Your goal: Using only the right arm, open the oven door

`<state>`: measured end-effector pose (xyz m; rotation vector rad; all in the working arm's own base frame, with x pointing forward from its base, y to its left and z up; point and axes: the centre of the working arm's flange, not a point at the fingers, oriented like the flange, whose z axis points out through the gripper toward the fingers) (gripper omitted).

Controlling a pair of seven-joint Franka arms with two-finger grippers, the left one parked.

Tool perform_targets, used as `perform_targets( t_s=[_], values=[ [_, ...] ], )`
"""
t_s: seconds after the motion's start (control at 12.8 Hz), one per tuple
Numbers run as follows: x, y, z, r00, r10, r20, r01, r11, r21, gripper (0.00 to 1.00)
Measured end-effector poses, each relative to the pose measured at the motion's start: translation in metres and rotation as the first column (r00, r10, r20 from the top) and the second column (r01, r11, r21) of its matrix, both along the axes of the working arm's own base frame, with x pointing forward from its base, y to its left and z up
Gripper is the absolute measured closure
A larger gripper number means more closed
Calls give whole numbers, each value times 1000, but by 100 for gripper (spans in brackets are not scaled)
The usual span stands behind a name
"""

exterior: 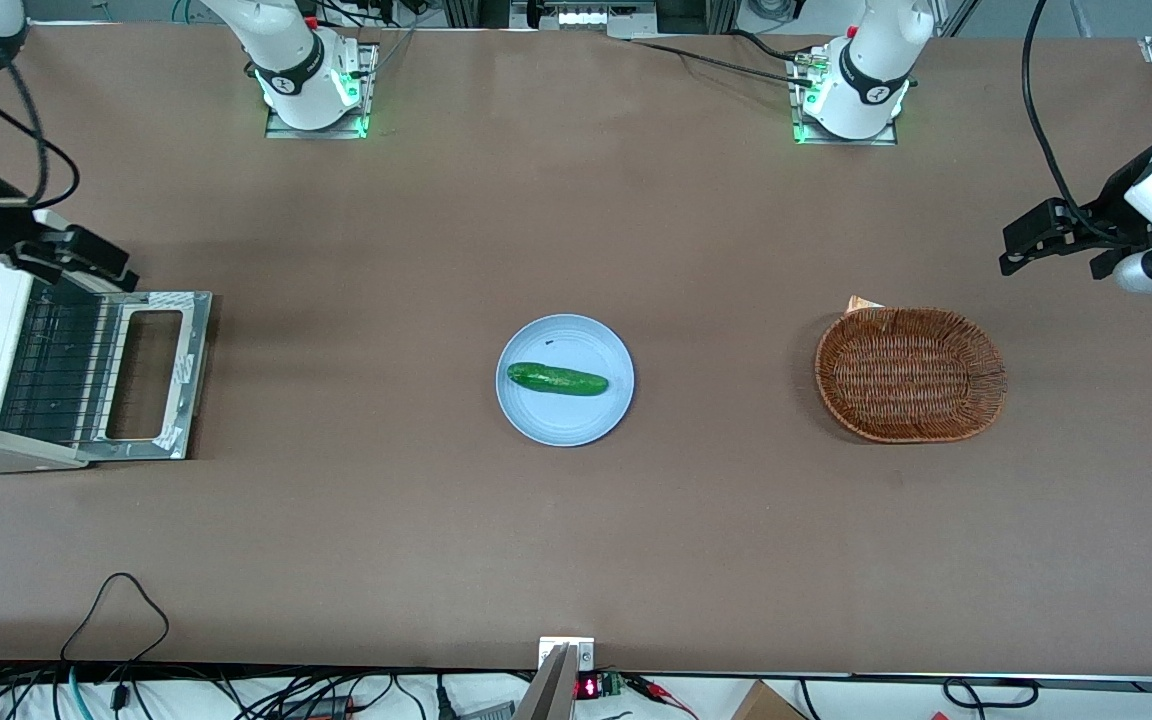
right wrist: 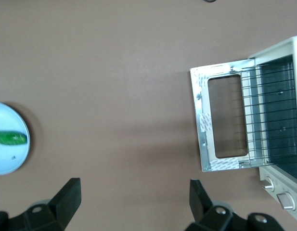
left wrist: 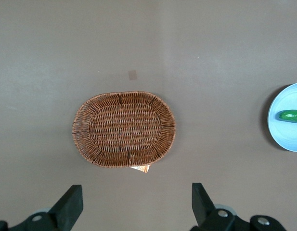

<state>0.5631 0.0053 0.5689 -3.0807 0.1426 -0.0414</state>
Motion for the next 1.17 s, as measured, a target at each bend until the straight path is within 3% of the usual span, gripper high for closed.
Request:
perform_targets(
  t_s=[0.31,1.17],
  values=[
    [-16,14,-2,998,49,-26,-50,999,-3,0],
    [-17,7,-5,997,39,-64,-39,999,-2,0]
  ],
)
